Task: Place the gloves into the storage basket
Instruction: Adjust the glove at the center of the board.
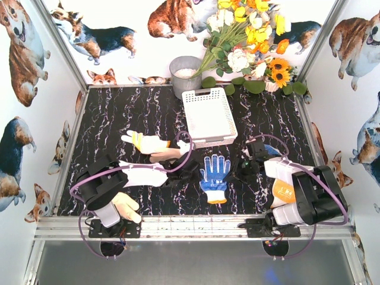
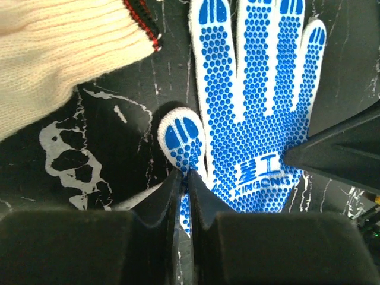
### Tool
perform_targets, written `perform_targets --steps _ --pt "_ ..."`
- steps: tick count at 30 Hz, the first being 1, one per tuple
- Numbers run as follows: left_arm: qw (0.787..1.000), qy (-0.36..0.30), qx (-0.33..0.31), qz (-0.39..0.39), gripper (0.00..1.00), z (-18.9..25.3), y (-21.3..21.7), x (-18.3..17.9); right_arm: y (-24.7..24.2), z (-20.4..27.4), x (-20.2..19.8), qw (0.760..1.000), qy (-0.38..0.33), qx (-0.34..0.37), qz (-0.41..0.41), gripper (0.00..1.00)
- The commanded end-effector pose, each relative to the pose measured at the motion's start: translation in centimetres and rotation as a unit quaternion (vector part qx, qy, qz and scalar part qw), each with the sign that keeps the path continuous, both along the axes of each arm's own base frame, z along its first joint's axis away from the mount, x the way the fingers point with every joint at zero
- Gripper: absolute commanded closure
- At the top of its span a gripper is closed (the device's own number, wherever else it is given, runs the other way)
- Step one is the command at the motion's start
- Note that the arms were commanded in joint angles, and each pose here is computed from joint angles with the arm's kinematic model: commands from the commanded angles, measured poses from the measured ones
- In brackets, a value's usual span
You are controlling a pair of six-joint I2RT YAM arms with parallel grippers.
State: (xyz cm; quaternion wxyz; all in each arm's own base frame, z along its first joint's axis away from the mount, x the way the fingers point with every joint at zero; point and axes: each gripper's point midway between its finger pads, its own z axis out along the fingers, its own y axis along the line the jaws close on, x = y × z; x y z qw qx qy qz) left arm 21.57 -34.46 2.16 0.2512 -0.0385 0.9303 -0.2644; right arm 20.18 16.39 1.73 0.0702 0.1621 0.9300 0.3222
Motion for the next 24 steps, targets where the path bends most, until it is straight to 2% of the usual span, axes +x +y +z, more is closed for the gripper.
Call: perform_targets --steps 1,13,19,24 --pt "1.000 -0.015 0.019 0.007 1.00 0.5 1.3 0.0 1.2 -0.3 -0.5 1.000 -0.005 -0.004 0.027 0.88" --pt "0.995 0.003 0.081 0.061 1.00 -0.5 8.7 -3.0 6.4 -2.7 -2.4 0.998 0.027 0.003 0.055 0.99" --pt "0.995 0.019 0.083 0.057 1.00 -0.5 9.3 -3.9 7.3 -2.9 -3.5 0.997 0.031 -0.016 0.069 1.00" --pt "0.995 0.031 0.078 0.047 1.00 -0.5 9.3 -4.6 6.0 -3.0 -4.8 0.996 0.030 -0.045 0.066 1.00"
